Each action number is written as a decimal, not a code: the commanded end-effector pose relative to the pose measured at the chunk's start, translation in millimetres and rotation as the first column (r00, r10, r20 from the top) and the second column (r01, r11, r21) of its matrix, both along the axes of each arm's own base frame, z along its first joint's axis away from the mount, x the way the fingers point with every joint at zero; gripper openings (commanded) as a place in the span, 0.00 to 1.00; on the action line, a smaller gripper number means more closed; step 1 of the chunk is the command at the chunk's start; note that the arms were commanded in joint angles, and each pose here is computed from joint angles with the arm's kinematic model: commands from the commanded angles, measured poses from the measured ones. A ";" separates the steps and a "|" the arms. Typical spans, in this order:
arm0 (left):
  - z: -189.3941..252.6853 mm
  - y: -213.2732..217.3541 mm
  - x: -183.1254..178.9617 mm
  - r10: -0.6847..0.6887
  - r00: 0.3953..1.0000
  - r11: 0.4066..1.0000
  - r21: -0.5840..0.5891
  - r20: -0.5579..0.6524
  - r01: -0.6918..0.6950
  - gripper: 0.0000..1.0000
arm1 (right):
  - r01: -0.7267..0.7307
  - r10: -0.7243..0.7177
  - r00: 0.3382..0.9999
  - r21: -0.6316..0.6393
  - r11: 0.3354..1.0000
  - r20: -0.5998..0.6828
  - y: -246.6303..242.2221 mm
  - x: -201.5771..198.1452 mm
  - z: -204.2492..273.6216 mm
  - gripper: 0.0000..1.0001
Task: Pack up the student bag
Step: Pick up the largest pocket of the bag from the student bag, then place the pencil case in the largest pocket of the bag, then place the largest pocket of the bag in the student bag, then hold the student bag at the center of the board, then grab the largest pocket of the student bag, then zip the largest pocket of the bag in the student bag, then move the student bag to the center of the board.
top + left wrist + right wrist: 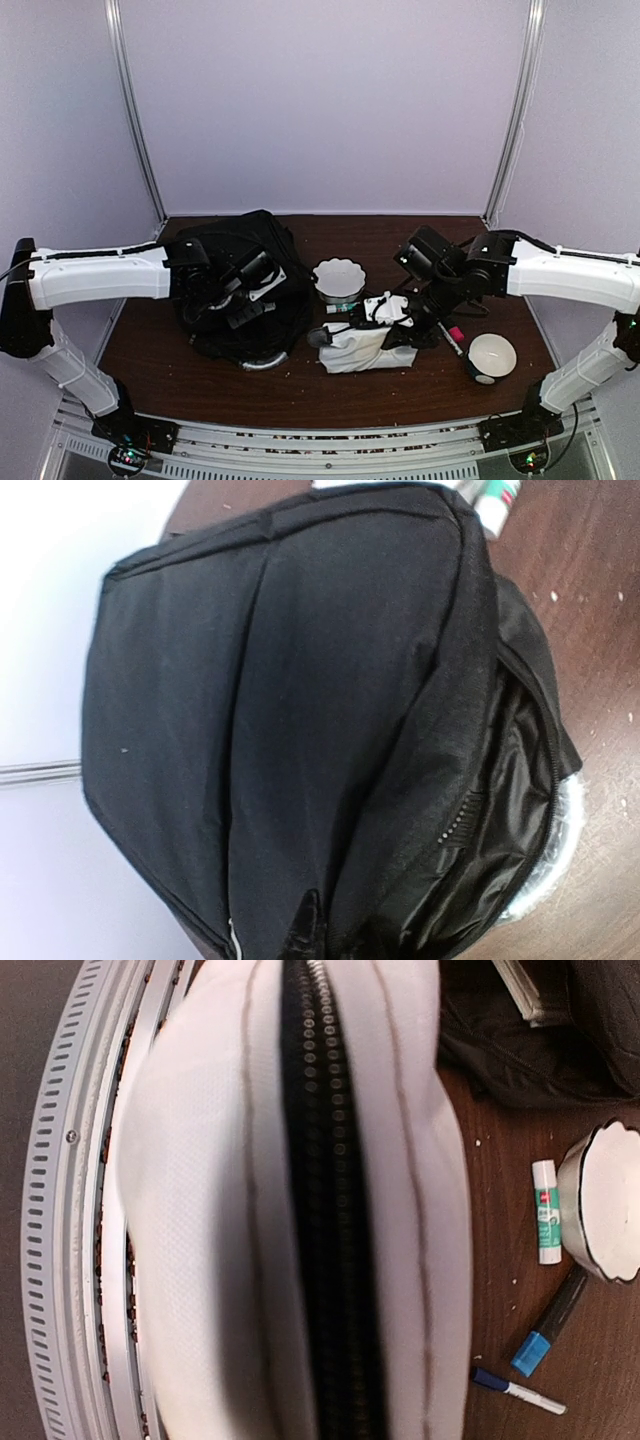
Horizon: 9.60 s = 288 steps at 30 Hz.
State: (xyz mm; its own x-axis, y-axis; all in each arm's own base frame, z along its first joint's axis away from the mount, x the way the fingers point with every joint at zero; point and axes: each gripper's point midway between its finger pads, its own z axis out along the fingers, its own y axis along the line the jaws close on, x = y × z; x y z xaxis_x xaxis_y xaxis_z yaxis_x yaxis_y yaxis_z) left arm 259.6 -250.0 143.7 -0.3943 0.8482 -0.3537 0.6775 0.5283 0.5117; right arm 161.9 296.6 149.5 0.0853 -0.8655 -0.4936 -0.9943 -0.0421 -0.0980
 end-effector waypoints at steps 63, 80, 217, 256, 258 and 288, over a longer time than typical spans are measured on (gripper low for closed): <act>192.6 11.4 -36.7 -0.089 0.978 0.889 -0.428 0.190 0.164 0.00 | 0.067 -0.166 0.371 0.152 0.986 0.914 272.0 186.0 22.6 0.00; 155.0 11.5 -31.8 -0.085 0.982 0.917 -0.372 0.168 0.143 0.00 | -0.030 -0.009 0.514 0.029 0.999 0.858 247.9 142.7 -2.5 0.53; -69.2 82.3 -103.0 0.319 0.898 0.703 -0.560 -0.302 -0.438 0.00 | 0.045 -0.021 0.998 0.392 0.919 -0.065 267.3 59.7 46.4 0.06; -29.9 -40.2 -153.1 -0.342 0.853 0.477 -0.855 -0.393 -0.203 0.00 | 0.169 -0.112 0.931 0.141 0.976 -0.347 128.1 -17.4 -4.7 0.45; -31.6 -43.0 -150.4 -0.335 0.855 0.478 -0.853 -0.396 -0.208 0.00 | 0.155 -0.107 0.934 0.116 0.981 -0.340 123.0 -25.0 -17.2 0.44; -0.7 51.4 -99.6 0.223 0.927 0.646 -0.666 -0.301 -0.372 0.49 | 0.088 -0.054 0.928 0.076 0.993 -0.368 199.5 -62.4 -74.3 0.32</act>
